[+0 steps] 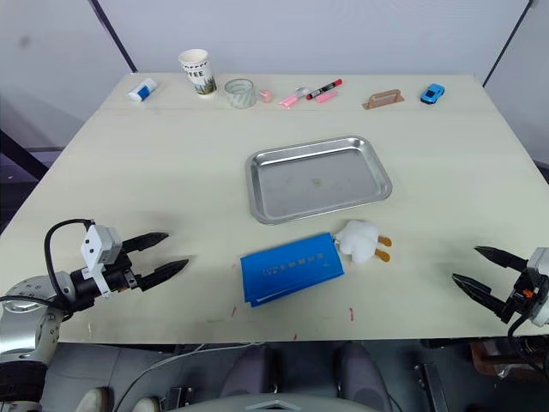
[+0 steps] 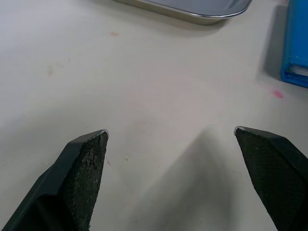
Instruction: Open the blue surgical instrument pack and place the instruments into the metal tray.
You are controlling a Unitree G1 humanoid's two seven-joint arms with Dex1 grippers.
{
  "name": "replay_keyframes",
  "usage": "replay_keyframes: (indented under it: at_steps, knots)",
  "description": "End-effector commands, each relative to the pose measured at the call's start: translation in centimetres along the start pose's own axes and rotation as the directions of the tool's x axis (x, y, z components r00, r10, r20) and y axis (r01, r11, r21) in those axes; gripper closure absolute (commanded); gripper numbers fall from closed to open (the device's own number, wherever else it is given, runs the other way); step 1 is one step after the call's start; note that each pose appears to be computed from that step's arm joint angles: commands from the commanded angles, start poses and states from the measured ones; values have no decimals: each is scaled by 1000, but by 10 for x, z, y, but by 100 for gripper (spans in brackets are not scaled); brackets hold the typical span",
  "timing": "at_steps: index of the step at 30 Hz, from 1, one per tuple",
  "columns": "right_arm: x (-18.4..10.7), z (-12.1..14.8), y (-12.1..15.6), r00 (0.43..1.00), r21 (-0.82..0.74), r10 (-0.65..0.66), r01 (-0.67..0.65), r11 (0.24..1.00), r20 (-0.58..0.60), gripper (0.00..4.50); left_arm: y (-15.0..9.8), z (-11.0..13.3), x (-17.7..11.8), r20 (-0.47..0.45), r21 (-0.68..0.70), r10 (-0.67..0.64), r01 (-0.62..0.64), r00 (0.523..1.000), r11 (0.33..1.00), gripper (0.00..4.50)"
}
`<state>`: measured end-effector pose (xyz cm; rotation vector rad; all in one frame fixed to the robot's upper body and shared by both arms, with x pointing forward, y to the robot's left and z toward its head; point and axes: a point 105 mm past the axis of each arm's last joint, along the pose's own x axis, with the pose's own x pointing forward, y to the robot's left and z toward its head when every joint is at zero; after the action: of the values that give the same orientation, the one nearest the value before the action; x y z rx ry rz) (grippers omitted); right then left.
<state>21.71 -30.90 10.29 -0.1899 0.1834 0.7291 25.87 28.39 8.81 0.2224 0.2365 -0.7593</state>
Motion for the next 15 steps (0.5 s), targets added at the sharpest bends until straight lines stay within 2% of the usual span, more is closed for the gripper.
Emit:
replay_keyframes:
  at_steps: [1, 5, 15]
  knots:
    - [6, 11, -2, 1000, -54, -5, 6, 999, 27, 11, -4, 9, 2, 31, 32, -18, 17, 999, 999, 0]
    - [24, 21, 1, 997, -78, 6, 1, 997, 81, 11, -3, 9, 5, 38, 58, -23, 21, 999, 998, 0]
    - [38, 22, 13, 997, -63, 39, -35, 997, 72, 11, -17, 12, 8, 24, 60, -99, 97, 995, 993, 0]
